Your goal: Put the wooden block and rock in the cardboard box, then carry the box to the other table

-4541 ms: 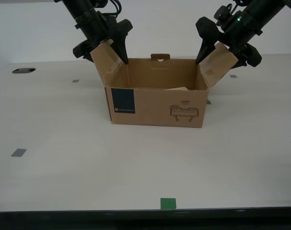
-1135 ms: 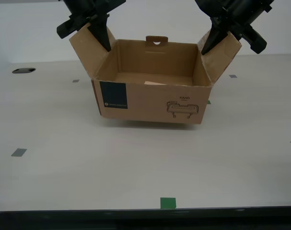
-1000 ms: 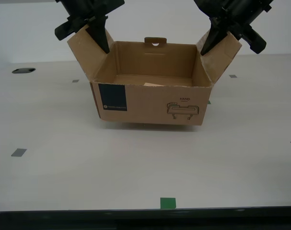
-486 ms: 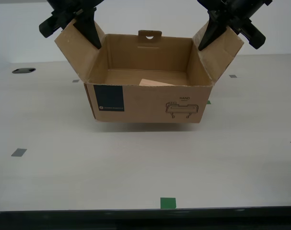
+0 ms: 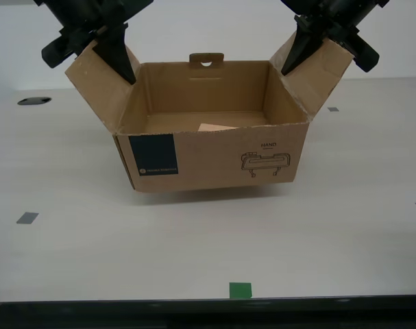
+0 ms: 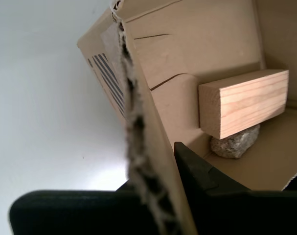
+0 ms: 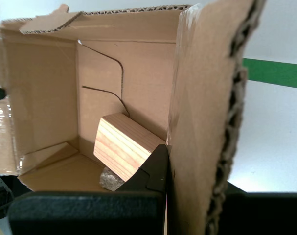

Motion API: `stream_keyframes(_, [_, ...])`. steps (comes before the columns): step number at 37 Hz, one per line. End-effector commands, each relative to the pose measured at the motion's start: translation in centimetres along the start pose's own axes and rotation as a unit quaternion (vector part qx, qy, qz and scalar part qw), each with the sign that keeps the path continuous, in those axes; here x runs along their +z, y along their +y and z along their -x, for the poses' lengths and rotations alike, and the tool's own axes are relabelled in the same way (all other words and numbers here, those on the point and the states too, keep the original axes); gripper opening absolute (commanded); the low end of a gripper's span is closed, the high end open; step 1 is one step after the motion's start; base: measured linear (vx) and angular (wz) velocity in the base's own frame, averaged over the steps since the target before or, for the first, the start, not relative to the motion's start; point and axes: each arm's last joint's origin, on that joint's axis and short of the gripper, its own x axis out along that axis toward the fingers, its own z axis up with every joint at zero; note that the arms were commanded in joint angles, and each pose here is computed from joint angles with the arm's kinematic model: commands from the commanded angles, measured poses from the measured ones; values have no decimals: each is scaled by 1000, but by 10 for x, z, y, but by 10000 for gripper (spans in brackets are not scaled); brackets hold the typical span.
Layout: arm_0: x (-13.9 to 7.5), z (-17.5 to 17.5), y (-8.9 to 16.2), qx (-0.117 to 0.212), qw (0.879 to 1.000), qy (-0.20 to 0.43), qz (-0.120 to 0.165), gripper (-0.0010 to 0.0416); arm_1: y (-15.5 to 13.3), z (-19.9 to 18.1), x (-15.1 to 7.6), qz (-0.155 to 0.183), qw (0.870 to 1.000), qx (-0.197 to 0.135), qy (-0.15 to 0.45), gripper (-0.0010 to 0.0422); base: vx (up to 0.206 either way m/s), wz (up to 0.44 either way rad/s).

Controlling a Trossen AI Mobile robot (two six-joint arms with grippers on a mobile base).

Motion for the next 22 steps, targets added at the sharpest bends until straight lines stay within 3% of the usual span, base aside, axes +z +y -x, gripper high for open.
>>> stream_keyframes(1, [1,0,1,0,1000,-4,5,-1,1,-5,-6,-1,1000,-6,13,-1,0,0])
stream_keyframes(22, [-6,-7,13,1,1000,17,14,-1,-2,-7,-10,-7,1000,-7,13,-1,0,37])
